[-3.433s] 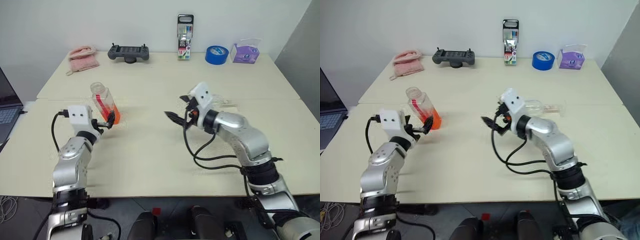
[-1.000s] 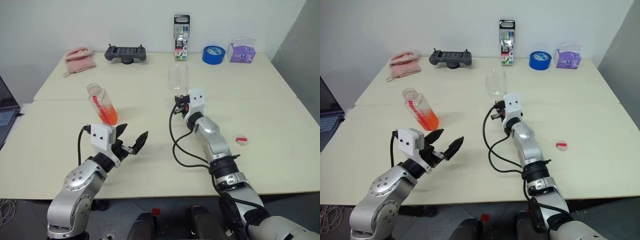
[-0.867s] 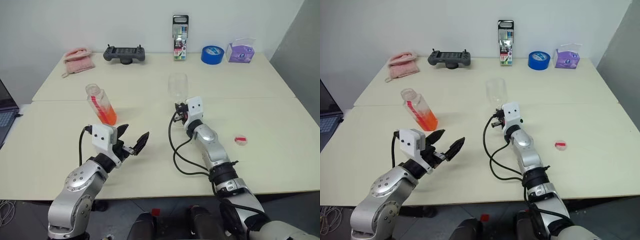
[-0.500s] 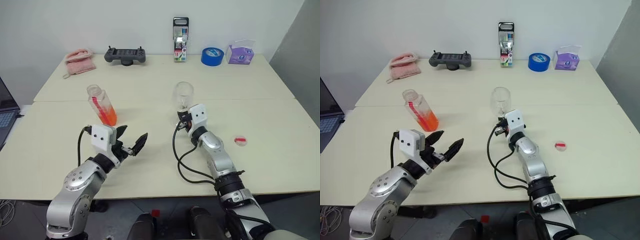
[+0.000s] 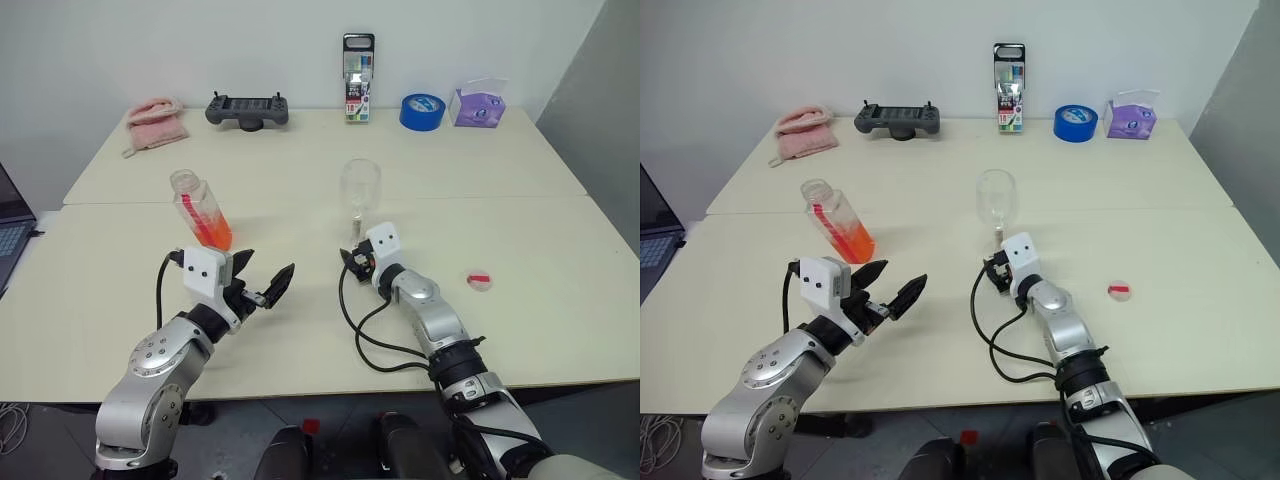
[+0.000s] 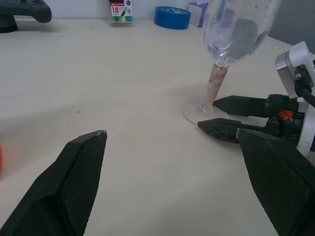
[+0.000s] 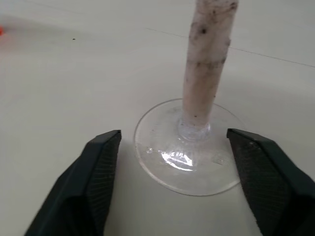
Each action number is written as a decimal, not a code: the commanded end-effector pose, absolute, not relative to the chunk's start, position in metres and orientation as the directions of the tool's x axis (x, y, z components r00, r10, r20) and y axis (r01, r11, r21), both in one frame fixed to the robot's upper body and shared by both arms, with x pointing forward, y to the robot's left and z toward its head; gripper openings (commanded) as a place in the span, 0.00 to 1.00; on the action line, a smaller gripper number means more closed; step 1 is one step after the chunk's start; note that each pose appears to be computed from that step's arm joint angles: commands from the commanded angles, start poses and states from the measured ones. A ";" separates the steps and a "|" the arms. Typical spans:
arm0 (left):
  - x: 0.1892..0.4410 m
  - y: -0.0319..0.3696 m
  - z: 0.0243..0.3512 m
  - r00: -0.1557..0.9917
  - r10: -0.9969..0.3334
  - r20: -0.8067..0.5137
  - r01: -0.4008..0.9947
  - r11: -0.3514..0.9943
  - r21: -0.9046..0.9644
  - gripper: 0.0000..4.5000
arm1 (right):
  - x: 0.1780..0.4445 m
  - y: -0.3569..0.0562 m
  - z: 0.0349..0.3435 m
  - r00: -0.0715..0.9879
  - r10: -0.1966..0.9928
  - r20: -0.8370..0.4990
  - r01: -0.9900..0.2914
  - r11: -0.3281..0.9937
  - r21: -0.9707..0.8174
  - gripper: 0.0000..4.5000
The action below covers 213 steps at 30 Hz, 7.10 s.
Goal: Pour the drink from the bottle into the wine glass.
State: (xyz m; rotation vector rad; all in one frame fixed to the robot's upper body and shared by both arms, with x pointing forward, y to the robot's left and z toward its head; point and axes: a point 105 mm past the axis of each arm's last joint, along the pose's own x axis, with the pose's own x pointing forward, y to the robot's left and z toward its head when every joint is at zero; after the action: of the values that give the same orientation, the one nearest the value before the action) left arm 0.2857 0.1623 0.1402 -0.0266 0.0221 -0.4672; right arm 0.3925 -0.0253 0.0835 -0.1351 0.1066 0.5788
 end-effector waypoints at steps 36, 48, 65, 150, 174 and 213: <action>0.323 0.266 0.174 0.977 -0.069 0.202 0.046 0.992 0.115 1.00 | 0.285 -0.126 0.323 0.305 0.949 -0.077 -0.917 0.271 -0.292 0.98; 0.358 0.251 0.186 0.973 -0.087 0.215 0.063 0.991 0.117 1.00 | 0.284 -0.121 0.325 0.280 0.956 -0.091 -0.917 0.238 -0.319 0.98; 0.396 0.252 0.194 0.962 -0.016 0.271 -0.003 0.998 0.069 1.00 | 0.288 -0.117 0.319 0.309 0.946 -0.103 -0.913 0.264 -0.313 0.98; 0.426 0.044 0.301 0.606 -0.790 0.092 -0.180 -0.024 0.983 0.40 | 0.286 -0.165 0.261 0.775 0.629 -0.064 -0.602 0.704 -0.378 1.00; 0.427 0.046 0.305 0.605 -0.793 0.068 -0.222 -0.086 0.971 0.40 | 0.288 -0.164 0.256 0.779 0.623 -0.074 -0.599 0.704 -0.382 1.00; 0.429 0.043 0.303 0.614 -0.789 0.031 -0.192 -0.111 0.975 0.40 | 0.287 -0.161 0.250 0.771 0.631 -0.084 -0.611 0.695 -0.379 1.00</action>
State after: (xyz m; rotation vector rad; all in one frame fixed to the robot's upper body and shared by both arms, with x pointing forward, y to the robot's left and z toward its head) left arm 0.4325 0.0464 0.2821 1.6507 -0.7777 -0.6542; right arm 0.2919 -0.1631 0.2365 -0.3737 0.0104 0.6933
